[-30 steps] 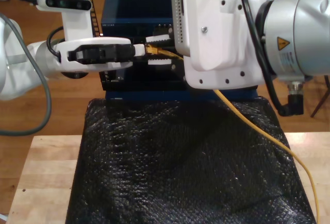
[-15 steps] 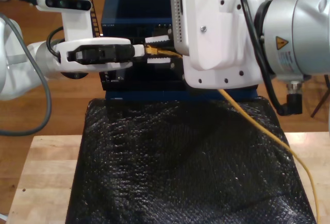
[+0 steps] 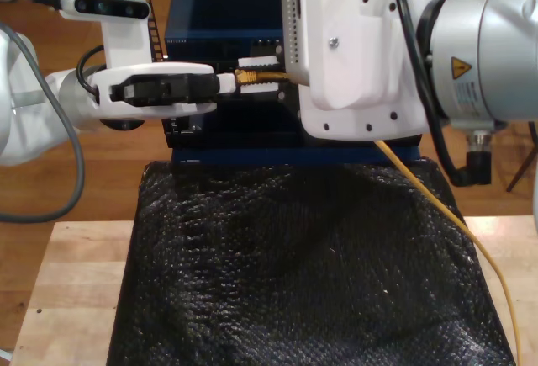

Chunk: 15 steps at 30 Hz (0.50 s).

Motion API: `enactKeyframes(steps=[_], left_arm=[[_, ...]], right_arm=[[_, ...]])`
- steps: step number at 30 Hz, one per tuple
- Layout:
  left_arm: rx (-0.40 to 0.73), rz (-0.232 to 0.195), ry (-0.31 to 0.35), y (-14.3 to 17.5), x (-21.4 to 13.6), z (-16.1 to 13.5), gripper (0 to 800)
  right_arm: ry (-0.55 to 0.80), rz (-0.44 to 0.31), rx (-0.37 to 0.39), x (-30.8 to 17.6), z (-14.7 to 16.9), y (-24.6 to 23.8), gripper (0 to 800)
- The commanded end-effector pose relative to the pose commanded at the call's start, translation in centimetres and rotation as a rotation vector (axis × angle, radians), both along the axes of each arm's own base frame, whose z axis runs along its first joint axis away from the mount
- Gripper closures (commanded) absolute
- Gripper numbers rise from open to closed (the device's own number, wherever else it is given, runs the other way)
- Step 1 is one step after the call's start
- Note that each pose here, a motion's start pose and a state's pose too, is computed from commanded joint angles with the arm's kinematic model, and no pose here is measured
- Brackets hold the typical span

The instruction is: Grab the cable and plug it in

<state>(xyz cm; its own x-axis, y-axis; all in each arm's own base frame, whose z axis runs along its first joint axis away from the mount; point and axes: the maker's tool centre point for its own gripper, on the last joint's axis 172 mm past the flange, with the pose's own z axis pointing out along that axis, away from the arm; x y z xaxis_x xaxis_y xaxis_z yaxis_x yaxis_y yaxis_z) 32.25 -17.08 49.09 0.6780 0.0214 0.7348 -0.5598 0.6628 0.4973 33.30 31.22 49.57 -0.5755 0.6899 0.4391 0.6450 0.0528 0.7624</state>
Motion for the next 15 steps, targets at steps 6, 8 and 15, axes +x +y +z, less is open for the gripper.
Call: enactKeyframes(steps=[6, 8, 15], left_arm=[[-0.025, 0.000, -0.007, 0.24, -0.07, 0.55, 252], [-0.042, 0.013, -0.008, 0.31, 0.24, 0.87, 162], [-0.043, 0.035, -0.011, 0.28, 0.67, 1.06, 6]], right_arm=[[0.006, 0.001, -0.003, -0.06, -0.38, 0.05, 791], [0.006, -0.001, -0.003, -0.01, -0.38, -0.01, 794], [0.009, -0.003, 0.003, -0.04, -0.24, 0.05, 799]])
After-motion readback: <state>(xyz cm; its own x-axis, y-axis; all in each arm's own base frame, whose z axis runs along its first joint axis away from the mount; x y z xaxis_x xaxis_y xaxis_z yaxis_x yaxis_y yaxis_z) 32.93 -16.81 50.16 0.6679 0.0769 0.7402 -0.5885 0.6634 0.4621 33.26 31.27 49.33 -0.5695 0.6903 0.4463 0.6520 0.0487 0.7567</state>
